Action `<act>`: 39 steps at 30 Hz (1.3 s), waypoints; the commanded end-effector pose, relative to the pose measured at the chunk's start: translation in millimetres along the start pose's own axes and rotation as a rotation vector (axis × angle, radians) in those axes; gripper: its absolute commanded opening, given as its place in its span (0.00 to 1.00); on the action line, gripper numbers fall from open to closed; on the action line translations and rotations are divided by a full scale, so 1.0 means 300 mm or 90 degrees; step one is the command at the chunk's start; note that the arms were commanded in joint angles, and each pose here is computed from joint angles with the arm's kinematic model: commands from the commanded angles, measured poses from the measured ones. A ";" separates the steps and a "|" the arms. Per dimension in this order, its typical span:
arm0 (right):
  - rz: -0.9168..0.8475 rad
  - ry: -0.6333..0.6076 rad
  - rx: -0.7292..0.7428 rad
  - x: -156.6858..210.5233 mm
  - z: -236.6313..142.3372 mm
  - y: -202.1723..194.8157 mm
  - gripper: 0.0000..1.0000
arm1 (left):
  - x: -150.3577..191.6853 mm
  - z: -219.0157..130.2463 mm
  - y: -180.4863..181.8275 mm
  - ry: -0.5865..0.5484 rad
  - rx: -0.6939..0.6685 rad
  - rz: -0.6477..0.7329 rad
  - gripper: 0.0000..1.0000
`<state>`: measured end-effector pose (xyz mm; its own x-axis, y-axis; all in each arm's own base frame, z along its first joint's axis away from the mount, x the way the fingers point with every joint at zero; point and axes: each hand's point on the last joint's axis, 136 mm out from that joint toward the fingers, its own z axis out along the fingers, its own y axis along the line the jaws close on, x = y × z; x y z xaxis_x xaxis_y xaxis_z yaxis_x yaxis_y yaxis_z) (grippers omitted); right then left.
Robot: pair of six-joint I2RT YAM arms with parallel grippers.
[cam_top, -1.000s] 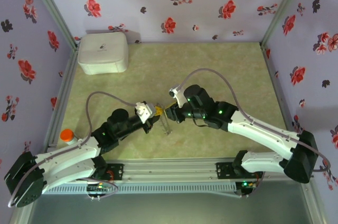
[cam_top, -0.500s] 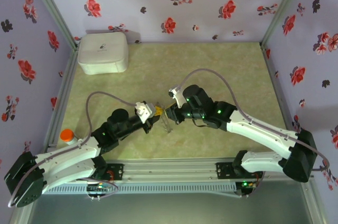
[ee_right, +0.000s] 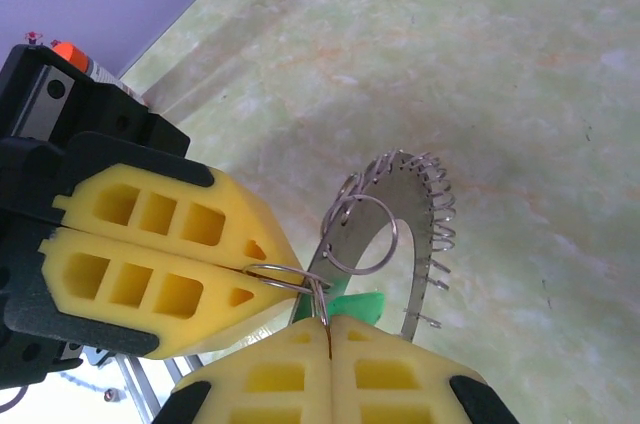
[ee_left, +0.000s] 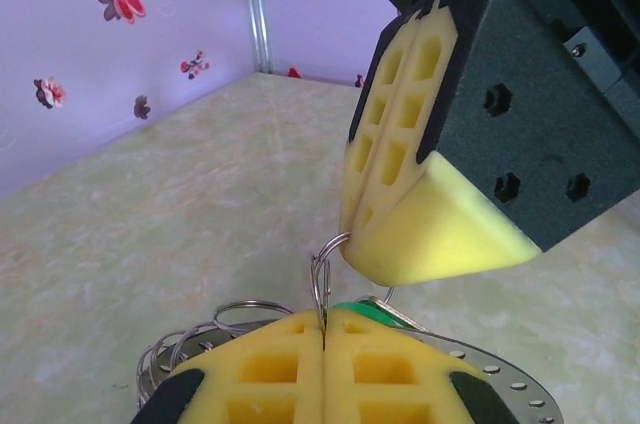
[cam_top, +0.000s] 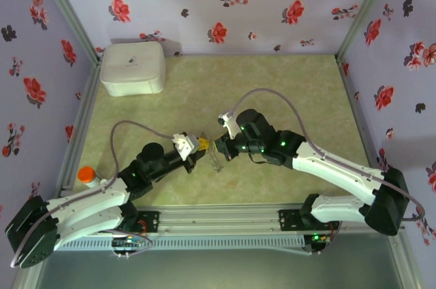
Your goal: Put the keys on the keyring
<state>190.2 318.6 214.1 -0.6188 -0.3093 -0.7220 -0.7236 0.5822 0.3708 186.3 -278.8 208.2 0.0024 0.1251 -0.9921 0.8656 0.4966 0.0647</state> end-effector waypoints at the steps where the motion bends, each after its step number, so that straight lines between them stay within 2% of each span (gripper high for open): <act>1: 0.032 -0.003 0.027 -0.002 -0.006 -0.049 0.00 | -0.137 -0.022 -0.028 -0.107 0.027 0.010 0.00; 14: 0.055 0.042 0.006 0.052 0.017 -0.062 0.01 | -0.142 -0.029 -0.034 -0.139 0.030 0.013 0.00; 17: 0.056 0.045 0.010 0.053 0.015 -0.070 0.09 | -0.136 -0.025 -0.038 -0.137 0.035 0.012 0.00; 21: 0.040 0.035 0.027 0.024 -0.012 -0.086 0.28 | -0.116 -0.021 -0.042 -0.129 0.038 0.009 0.00; 25: -0.026 -0.007 0.017 -0.026 -0.063 -0.066 0.38 | -0.090 -0.013 -0.061 -0.114 0.059 0.006 0.00; 31: -0.235 -0.111 -0.075 -0.028 -0.135 0.029 0.40 | -0.057 -0.005 -0.109 -0.114 0.114 -0.005 0.00; 34: -0.318 -0.160 -0.089 -0.010 -0.150 0.042 0.40 | -0.059 -0.006 -0.126 -0.127 0.133 -0.004 0.00; 39: -0.367 -0.132 -0.100 0.012 -0.140 0.050 0.40 | -0.053 -0.006 -0.146 -0.128 0.156 0.002 0.00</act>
<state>165.9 288.7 229.1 -0.1882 -0.3827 -0.9045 -0.9453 0.3203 0.0612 158.2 -298.4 195.8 0.0267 0.0349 -0.9990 0.9461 0.3217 0.0365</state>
